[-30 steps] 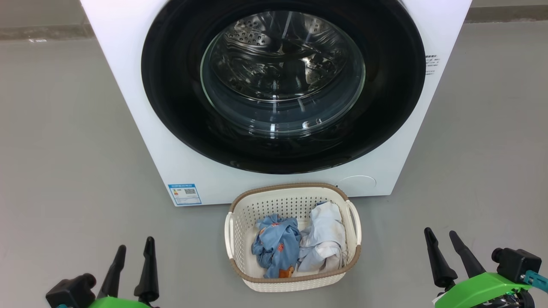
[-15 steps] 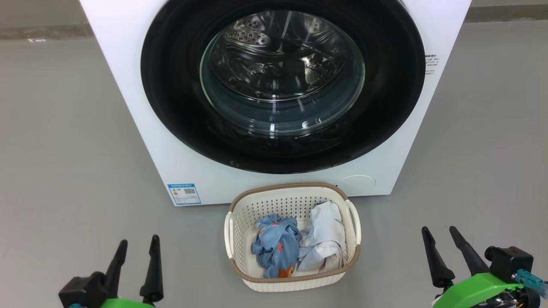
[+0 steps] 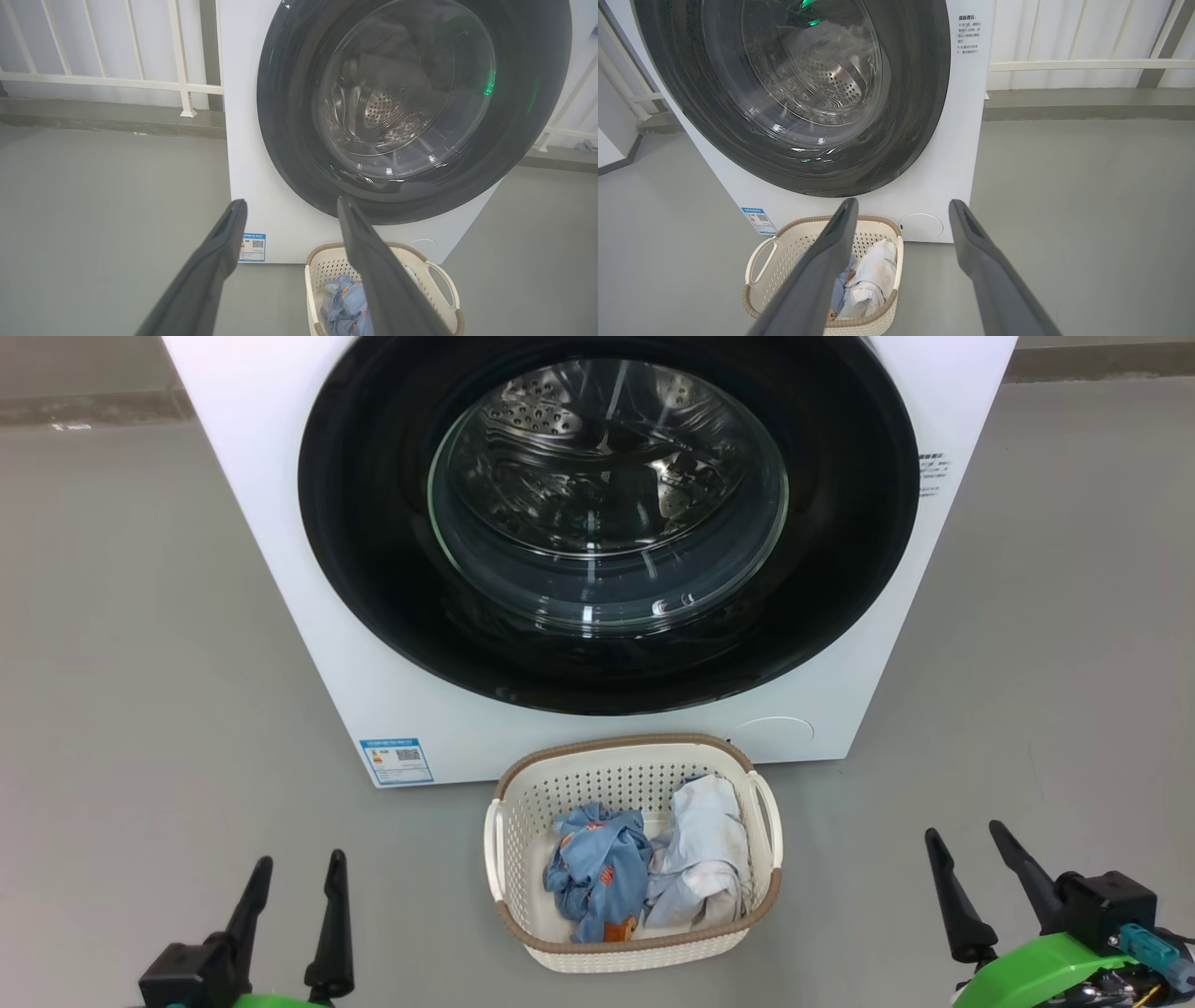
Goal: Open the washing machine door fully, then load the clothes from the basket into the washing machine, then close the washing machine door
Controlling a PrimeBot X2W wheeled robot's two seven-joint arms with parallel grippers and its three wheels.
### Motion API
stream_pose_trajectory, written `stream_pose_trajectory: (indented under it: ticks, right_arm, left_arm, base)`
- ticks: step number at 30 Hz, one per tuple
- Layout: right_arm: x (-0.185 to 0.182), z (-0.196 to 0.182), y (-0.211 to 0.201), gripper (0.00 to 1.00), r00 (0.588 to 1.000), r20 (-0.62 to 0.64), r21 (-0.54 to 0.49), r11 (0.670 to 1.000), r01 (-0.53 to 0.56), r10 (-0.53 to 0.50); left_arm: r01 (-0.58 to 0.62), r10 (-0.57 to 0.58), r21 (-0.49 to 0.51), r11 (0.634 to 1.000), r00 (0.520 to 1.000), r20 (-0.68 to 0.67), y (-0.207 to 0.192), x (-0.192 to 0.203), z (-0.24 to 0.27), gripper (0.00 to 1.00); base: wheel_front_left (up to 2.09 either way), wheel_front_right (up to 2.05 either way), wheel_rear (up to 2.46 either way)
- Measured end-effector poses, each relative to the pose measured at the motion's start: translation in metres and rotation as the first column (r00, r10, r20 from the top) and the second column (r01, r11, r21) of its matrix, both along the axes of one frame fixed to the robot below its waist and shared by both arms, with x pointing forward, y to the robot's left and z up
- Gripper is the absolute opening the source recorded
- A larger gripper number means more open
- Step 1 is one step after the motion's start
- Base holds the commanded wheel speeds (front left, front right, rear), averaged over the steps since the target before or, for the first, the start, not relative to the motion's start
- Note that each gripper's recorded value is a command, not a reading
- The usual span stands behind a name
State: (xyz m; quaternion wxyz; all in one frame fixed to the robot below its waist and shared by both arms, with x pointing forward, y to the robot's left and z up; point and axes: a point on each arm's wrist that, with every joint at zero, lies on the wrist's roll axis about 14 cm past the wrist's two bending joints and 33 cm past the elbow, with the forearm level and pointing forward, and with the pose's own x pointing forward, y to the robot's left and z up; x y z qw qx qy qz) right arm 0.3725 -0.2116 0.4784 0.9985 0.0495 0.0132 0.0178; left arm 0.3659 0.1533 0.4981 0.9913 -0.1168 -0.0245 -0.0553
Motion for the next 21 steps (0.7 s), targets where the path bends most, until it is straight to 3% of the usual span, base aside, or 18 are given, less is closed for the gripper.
stream_pose_trajectory:
  ticks: [21]
  right_arm:
    - [0.0, 0.002, -0.012, 1.0, 0.999, 0.007, 0.003, 0.999, 0.042, -0.042]
  left_arm:
    - [0.001, 0.002, 0.056, 0.998, 0.999, -0.048, 0.005, 0.0, -0.017, 1.0]
  base:
    - [0.04, 0.04, -0.08]
